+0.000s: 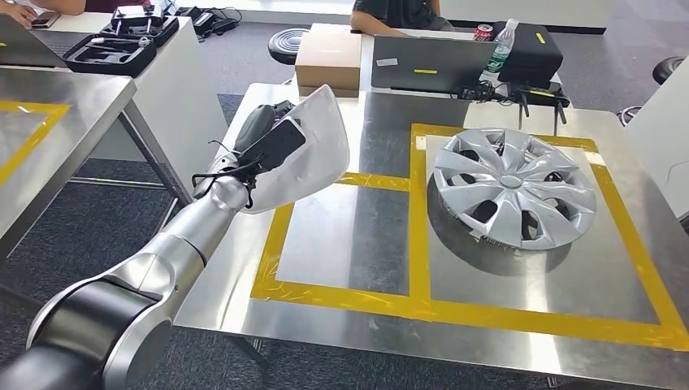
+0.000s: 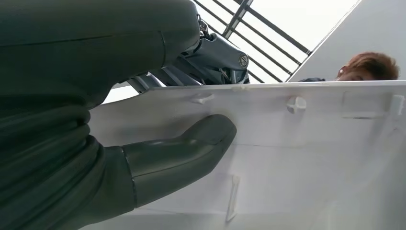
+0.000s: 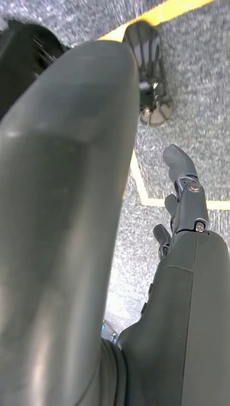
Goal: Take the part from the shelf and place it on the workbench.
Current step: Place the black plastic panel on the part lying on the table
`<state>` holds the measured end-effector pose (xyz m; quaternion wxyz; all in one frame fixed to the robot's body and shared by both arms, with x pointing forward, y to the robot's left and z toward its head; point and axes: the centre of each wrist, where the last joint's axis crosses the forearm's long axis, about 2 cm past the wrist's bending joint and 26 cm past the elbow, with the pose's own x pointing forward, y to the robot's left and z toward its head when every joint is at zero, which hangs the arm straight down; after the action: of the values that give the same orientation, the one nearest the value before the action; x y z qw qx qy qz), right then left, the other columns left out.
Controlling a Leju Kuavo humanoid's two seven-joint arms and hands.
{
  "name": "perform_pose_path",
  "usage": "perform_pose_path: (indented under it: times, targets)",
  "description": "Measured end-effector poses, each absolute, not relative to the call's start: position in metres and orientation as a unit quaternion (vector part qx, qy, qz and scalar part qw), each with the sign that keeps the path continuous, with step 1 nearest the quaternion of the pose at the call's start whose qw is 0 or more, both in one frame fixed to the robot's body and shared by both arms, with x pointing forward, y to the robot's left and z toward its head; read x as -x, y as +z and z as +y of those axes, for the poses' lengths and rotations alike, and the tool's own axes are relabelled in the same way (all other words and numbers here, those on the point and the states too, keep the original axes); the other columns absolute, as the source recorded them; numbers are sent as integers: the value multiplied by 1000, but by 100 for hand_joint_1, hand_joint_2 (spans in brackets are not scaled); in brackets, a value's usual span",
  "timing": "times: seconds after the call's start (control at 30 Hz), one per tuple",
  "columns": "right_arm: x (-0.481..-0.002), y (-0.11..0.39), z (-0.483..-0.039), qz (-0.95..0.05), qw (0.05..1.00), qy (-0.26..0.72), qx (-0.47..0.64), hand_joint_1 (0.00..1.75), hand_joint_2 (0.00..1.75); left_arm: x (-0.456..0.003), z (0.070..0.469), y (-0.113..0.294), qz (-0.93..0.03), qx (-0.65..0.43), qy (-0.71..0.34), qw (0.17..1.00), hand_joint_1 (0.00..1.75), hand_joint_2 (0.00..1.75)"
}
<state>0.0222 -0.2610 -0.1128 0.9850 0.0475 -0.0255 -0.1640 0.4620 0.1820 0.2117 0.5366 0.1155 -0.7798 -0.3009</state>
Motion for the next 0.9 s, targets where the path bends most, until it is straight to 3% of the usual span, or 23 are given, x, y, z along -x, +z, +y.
perform_pose_path:
  times: [0.1, 0.13, 0.27, 0.9]
  targets:
    - [-21, -113, -259, -29, 985, -160, -52, 0, 0, -460, 183, 207, -768, -118, -309, 548, 0, 175]
    - [-21, -113, -258, -30, 985, -158, -53, 0, 0, -460, 183, 206, -765, -119, -313, 551, 0, 175]
    - [-19, -113, -258, -33, 986, -153, -57, 0, 0, -458, 184, 200, -756, -123, -323, 556, 0, 0]
    - [-13, -113, -257, -36, 988, -134, -67, 0, 0, -457, 197, 192, -748, -145, -326, 559, 0, 0]
